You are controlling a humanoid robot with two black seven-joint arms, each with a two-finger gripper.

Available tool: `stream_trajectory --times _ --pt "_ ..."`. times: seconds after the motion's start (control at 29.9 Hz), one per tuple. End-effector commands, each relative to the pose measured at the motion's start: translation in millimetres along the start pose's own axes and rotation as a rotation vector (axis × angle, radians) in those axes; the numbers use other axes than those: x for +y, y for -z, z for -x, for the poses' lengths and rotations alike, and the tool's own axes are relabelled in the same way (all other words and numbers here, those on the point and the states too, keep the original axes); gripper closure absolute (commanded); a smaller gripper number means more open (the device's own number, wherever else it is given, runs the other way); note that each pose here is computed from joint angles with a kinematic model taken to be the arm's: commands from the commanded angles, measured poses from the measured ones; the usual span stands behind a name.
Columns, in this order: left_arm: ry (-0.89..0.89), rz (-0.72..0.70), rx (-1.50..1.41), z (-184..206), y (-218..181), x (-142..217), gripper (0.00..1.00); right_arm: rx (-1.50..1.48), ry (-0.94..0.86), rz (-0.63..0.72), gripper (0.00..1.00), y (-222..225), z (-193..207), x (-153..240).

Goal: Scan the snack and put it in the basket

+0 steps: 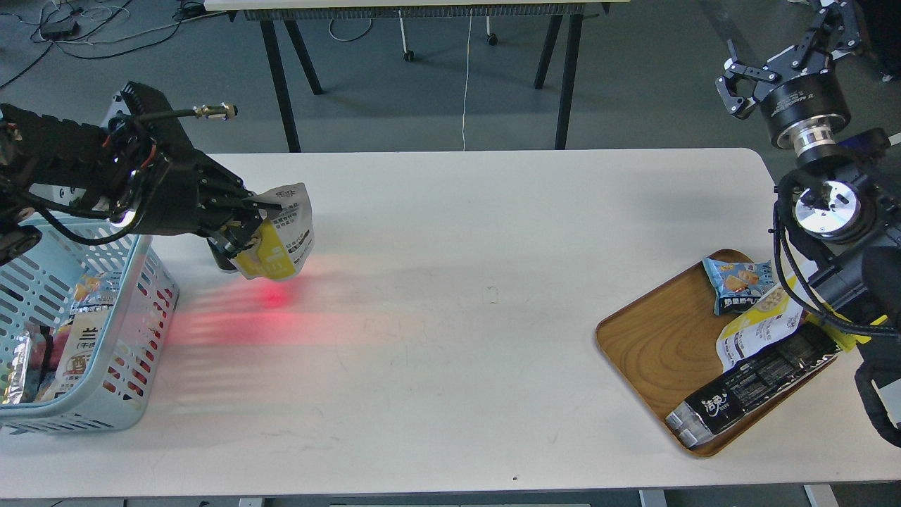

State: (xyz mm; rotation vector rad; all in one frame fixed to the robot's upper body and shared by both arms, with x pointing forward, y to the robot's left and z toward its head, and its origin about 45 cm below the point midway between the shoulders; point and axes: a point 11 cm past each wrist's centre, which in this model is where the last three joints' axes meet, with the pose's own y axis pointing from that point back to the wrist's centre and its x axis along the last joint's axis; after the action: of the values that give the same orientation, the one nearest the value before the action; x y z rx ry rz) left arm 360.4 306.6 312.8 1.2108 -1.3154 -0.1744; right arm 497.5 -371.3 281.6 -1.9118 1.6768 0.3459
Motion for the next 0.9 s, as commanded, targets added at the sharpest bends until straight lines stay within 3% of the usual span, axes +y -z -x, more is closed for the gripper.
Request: stream_trajectory --times 0.0,0.13,0.53,0.7,0.87 --pt "-0.044 -0.05 -0.016 -12.3 9.4 22.1 1.0 0.01 -0.007 -0.008 0.01 6.8 -4.9 1.2" --pt "-0.101 -0.168 -0.018 -24.9 35.5 63.6 0.98 0.027 -0.019 -0.015 0.01 15.3 -12.8 4.0" --pt "-0.02 -0.439 0.184 35.1 87.0 176.9 0.99 0.041 -0.025 -0.027 0.01 24.8 -17.0 4.3" --pt "0.09 -0.51 0.248 90.6 94.7 199.4 0.99 0.038 -0.024 -0.022 0.01 22.0 -16.2 4.5" --pt "0.147 -0.449 0.221 139.3 74.8 183.8 0.99 0.034 -0.024 -0.018 0.01 18.8 -15.4 4.7"
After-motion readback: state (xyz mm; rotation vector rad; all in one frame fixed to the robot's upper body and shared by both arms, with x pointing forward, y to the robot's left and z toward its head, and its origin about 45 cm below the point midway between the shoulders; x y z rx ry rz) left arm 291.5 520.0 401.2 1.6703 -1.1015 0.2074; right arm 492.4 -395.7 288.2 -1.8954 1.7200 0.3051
